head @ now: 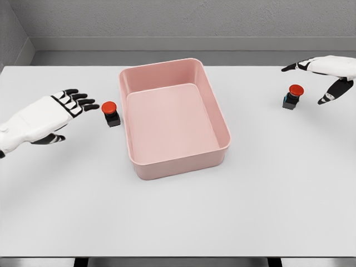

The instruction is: Put the industrial switch in the basket with both arms

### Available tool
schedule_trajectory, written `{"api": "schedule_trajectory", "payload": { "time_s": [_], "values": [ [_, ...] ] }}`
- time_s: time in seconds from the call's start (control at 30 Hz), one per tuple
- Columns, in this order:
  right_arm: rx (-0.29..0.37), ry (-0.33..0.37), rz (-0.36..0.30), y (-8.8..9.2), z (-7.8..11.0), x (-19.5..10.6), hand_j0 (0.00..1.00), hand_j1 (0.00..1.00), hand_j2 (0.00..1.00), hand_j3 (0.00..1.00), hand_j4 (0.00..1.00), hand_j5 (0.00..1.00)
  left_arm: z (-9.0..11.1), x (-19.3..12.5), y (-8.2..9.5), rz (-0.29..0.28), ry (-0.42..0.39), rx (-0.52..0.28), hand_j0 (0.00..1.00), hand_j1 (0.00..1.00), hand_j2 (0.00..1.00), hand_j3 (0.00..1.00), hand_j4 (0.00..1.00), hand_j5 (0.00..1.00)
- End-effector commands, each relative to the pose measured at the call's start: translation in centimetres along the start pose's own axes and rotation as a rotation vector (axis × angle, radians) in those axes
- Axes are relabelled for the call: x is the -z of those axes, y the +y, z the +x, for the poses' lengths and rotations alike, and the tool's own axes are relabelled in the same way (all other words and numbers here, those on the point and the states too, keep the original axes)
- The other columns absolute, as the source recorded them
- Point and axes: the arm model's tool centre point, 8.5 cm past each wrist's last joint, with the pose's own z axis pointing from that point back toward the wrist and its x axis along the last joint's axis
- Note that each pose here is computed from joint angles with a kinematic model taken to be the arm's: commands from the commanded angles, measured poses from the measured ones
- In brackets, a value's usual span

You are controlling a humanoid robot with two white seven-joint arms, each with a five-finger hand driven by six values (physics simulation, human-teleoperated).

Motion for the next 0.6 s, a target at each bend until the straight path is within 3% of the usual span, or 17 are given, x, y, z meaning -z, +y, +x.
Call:
{"api": "schedule_trajectory", "payload": {
  "time_s": [0.0, 0.17, 0.33, 0.4, 0.5, 0.57],
  "values": [
    [0.004, -0.001, -0.007, -0.1, 0.0, 0.0, 1.00, 1.00, 1.00, 1.00, 1.00, 1.00, -0.1, 0.0, -0.1, -0.011, 0.005, 0.039, 1.00, 1.00, 1.00, 1.00, 1.00, 1.00],
    [0.007, 0.006, 0.012, 0.5, -0.2, 0.2, 1.00, 1.00, 1.00, 1.00, 1.00, 1.00, -0.7, 0.8, -0.1, 0.029, 0.110, -0.012, 1.00, 1.00, 1.00, 1.00, 1.00, 1.00],
    [0.034, 0.071, 0.036, 1.6, -2.1, -0.4, 1.00, 1.00, 1.00, 1.00, 1.00, 1.00, -0.6, 2.0, -0.6, 0.069, 0.166, -0.104, 1.00, 1.00, 1.00, 1.00, 1.00, 1.00],
    [0.053, 0.109, 0.051, 1.9, -2.2, 0.4, 1.00, 1.00, 1.00, 1.00, 1.00, 1.00, -0.2, 2.7, -1.0, 0.080, 0.162, -0.133, 1.00, 1.00, 1.00, 1.00, 1.00, 1.00],
    [0.051, 0.088, 0.046, 1.6, -1.4, 1.7, 1.00, 1.00, 1.00, 1.00, 1.00, 1.00, 0.1, 3.5, -1.5, 0.084, 0.202, -0.150, 1.00, 1.00, 1.00, 1.00, 1.00, 1.00],
    [0.066, 0.110, 0.043, 1.2, -1.2, 2.7, 1.00, 1.00, 1.00, 1.00, 1.00, 1.00, -0.1, 3.6, -1.5, 0.083, 0.219, -0.140, 1.00, 1.00, 1.00, 1.00, 1.00, 1.00]
  ]
}}
